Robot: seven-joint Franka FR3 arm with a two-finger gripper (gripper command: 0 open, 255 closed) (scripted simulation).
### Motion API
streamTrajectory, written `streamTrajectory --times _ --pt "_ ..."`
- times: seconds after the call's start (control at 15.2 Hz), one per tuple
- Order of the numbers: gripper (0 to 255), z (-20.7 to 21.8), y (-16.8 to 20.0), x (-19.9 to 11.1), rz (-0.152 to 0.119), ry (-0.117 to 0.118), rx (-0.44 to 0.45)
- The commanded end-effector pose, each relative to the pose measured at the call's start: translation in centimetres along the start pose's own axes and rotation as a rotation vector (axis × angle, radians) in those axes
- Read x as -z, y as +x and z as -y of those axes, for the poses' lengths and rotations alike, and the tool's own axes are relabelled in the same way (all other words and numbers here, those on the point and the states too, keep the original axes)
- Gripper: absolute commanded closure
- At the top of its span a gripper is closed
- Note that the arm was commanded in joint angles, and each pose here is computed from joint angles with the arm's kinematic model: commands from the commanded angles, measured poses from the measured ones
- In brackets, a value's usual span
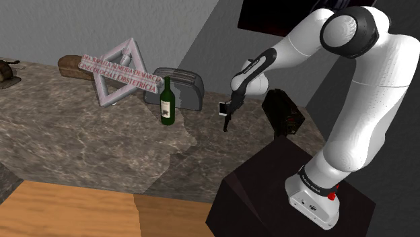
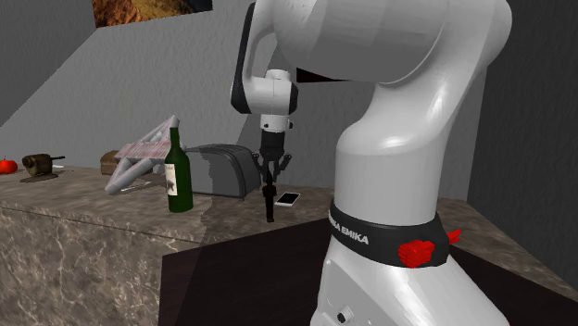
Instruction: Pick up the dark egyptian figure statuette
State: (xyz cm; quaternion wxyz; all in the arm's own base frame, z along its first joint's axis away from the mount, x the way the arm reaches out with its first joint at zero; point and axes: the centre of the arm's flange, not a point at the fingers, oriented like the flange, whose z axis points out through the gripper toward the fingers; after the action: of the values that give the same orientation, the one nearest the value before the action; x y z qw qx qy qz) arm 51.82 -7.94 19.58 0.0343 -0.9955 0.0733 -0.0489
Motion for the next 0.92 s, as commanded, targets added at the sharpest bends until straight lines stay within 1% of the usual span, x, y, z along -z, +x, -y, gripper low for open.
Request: streamTrajectory --times 0.0,0.86 --pt "255 0.0 -0.1 -0.1 0.001 0.0 0.0" --pt "255 0.5 0.5 6.7 0.001 0.0 0.0"
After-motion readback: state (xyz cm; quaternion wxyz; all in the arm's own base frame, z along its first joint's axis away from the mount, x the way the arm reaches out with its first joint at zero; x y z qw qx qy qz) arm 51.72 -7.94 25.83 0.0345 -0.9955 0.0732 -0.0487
